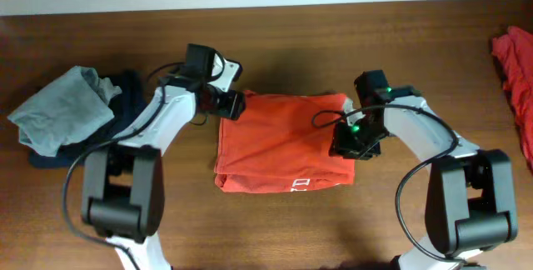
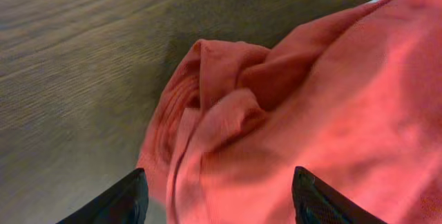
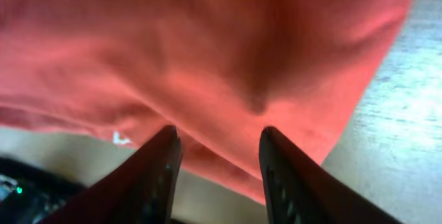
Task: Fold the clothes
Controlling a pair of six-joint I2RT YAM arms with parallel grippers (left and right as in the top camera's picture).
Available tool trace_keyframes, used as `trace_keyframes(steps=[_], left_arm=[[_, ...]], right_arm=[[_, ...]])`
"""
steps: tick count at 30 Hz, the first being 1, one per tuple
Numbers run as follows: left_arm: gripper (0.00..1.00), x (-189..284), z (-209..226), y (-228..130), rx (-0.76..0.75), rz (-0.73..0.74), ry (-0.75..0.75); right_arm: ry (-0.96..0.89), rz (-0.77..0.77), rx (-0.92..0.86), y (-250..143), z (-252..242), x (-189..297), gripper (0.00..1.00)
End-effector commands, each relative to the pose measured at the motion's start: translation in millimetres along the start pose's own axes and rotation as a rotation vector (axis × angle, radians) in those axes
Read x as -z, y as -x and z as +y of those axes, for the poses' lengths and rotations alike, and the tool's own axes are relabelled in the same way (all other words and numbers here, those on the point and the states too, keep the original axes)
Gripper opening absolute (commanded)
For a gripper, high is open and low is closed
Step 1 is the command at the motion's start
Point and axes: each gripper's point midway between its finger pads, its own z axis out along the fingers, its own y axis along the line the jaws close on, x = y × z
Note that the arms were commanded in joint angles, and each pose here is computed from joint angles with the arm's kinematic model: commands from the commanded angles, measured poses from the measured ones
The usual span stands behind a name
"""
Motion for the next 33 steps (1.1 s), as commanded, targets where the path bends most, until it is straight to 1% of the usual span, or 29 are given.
trace_keyframes(steps=[1, 2, 3, 4, 5, 6, 8, 9, 12, 14, 16, 18, 20, 21, 23, 24, 25, 26, 27, 30, 33], left_arm=[[0.56, -28.7, 0.5, -6.9, -0.049, 0.022, -0.028], [0.48, -32.0, 1.8, -5.9, -0.050, 0.016, -0.027], [0.36, -33.4, 2.6, -4.5, -0.052, 0.010, -0.025], [0.17, -33.2, 4.6, -3.2, -0.053, 0.006, -0.016], [0.05, -31.6, 6.2, -1.7, -0.053, 0.005, -0.005], [0.01, -29.3, 8.9, -0.4, -0.050, 0.007, 0.008], [0.00, -19.6, 16.4, 1.6, -0.033, 0.014, 0.044], [0.00, -11.9, 21.3, 3.0, -0.025, 0.016, 0.070], [0.01, 11.4, 39.1, 4.8, -0.012, 0.019, 0.168], [0.05, 28.9, 54.5, 6.1, -0.002, 0.013, 0.251], [0.05, 38.9, 65.1, 6.3, 0.006, 0.011, 0.305], [0.08, 47.5, 75.5, 5.5, 0.023, 0.008, 0.337], [0.11, 50.9, 82.0, 3.8, 0.038, 0.007, 0.343], [0.16, 51.5, 83.9, 3.1, 0.043, 0.008, 0.344], [0.31, 52.2, 85.8, 2.4, 0.051, 0.008, 0.344], [0.34, 52.3, 85.9, 2.4, 0.051, 0.008, 0.345], [0.43, 52.4, 86.4, 2.0, 0.051, 0.010, 0.348], [0.46, 52.4, 86.3, 1.7, 0.051, 0.011, 0.348], [0.52, 52.4, 86.3, 1.8, 0.056, 0.010, 0.347], [0.53, 52.3, 86.0, 1.2, 0.067, 0.010, 0.346], [0.54, 50.2, 78.9, -2.4, 0.072, 0.023, 0.305]], right_arm=[[-0.052, -0.004, -0.076, -7.0, -10.7, -11.2, 0.41], [-0.055, -0.008, -0.076, -7.8, -13.2, -14.8, 0.41], [-0.058, -0.006, -0.080, -9.1, -14.9, -16.5, 0.41], [-0.061, 0.001, -0.084, -13.2, -17.6, -20.9, 0.36], [-0.068, 0.006, -0.087, -15.9, -20.0, -23.3, 0.30], [-0.080, 0.007, -0.092, -17.6, -23.0, -24.8, 0.22], [-0.158, 0.003, -0.139, -23.0, -39.8, -29.3, 0.07], [-0.193, 0.002, -0.157, -25.2, -47.1, -30.0, 0.04], [-0.258, -0.006, -0.166, -27.1, -59.1, -29.3, 0.04], [-0.266, -0.009, -0.170, -26.7, -60.6, -28.9, 0.04], [-0.275, -0.009, -0.179, -27.4, -62.3, -28.4, 0.04], [-0.306, -0.003, -0.218, -31.1, -67.3, -26.8, 0.04], [-0.306, -0.001, -0.218, -31.8, -67.4, -26.7, 0.04], [-0.306, -0.001, -0.218, -31.8, -67.4, -26.7, 0.04], [-0.306, -0.002, -0.217, -31.5, -67.4, -26.7, 0.04], [-0.306, -0.001, -0.217, -31.6, -67.3, -26.8, 0.04], [-0.306, -0.001, -0.218, -31.8, -67.4, -26.7, 0.04], [-0.306, -0.001, -0.218, -31.8, -67.4, -26.7, 0.04], [-0.305, 0.000, -0.217, -31.9, -67.0, -26.8, 0.04], [-0.263, 0.014, -0.183, -32.3, -59.9, -28.2, 0.07], [-0.030, 0.024, 0.007, -25.5, -14.5, -19.8, 0.14]])
